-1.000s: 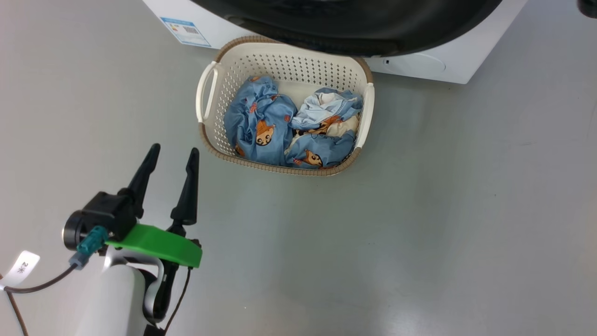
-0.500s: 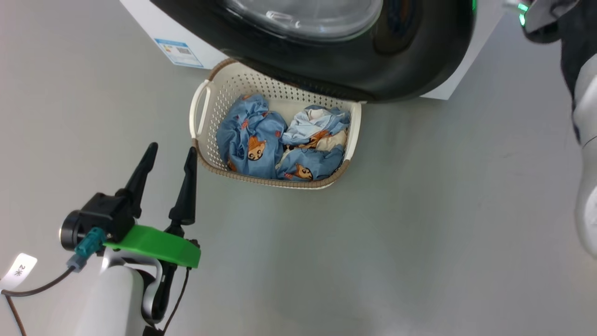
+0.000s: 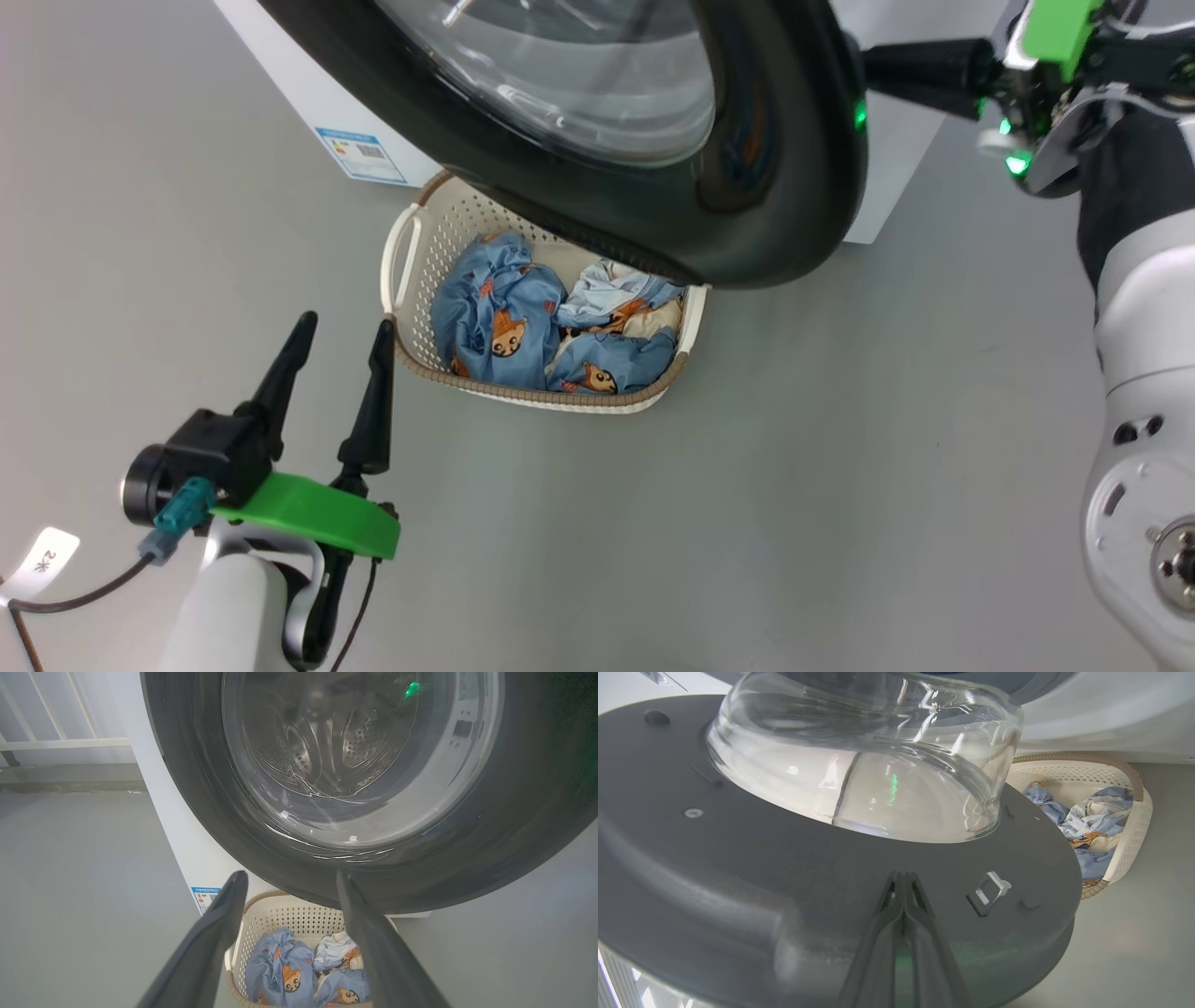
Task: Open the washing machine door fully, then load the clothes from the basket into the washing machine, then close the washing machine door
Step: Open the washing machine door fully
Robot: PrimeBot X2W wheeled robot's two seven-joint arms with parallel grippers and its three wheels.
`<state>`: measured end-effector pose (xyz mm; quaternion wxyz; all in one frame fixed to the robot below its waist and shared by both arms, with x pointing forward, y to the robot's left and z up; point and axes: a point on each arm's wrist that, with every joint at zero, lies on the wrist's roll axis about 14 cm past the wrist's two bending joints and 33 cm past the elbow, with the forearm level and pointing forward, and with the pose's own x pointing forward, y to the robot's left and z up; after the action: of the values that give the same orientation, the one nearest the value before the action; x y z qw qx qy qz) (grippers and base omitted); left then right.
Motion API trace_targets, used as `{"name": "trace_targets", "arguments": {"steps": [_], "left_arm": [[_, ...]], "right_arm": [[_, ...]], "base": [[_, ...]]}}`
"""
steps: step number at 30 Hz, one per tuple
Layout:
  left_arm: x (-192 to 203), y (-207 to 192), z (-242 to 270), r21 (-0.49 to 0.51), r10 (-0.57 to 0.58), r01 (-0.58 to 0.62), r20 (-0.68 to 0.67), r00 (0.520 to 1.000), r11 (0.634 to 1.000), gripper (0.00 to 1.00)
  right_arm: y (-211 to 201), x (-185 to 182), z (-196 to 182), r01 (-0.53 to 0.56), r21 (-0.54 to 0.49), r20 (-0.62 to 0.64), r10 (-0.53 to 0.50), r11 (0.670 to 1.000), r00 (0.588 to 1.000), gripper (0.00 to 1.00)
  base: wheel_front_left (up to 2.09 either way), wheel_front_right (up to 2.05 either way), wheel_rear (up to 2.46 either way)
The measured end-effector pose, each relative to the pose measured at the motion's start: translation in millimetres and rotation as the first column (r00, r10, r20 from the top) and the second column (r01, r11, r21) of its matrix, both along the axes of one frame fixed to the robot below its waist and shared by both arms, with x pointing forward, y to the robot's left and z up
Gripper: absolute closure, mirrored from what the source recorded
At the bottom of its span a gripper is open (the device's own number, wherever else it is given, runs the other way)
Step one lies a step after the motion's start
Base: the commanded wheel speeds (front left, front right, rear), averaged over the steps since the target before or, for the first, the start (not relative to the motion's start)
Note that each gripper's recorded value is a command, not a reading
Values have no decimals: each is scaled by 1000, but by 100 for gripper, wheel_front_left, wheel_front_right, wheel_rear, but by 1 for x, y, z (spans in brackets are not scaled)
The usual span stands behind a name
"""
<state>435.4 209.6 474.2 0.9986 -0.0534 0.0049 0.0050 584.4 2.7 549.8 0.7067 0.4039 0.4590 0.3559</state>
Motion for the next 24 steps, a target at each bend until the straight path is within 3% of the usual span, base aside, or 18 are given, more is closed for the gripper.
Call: {"name": "trace_targets", "arguments": {"steps": [24], "left_arm": [[-12,-1,20,6,-3,3,47,999,1000,0]], "right_arm": [[68,-95,-15,-256,111,13,256,960,966,100]], "base": [[0,0,0]]}}
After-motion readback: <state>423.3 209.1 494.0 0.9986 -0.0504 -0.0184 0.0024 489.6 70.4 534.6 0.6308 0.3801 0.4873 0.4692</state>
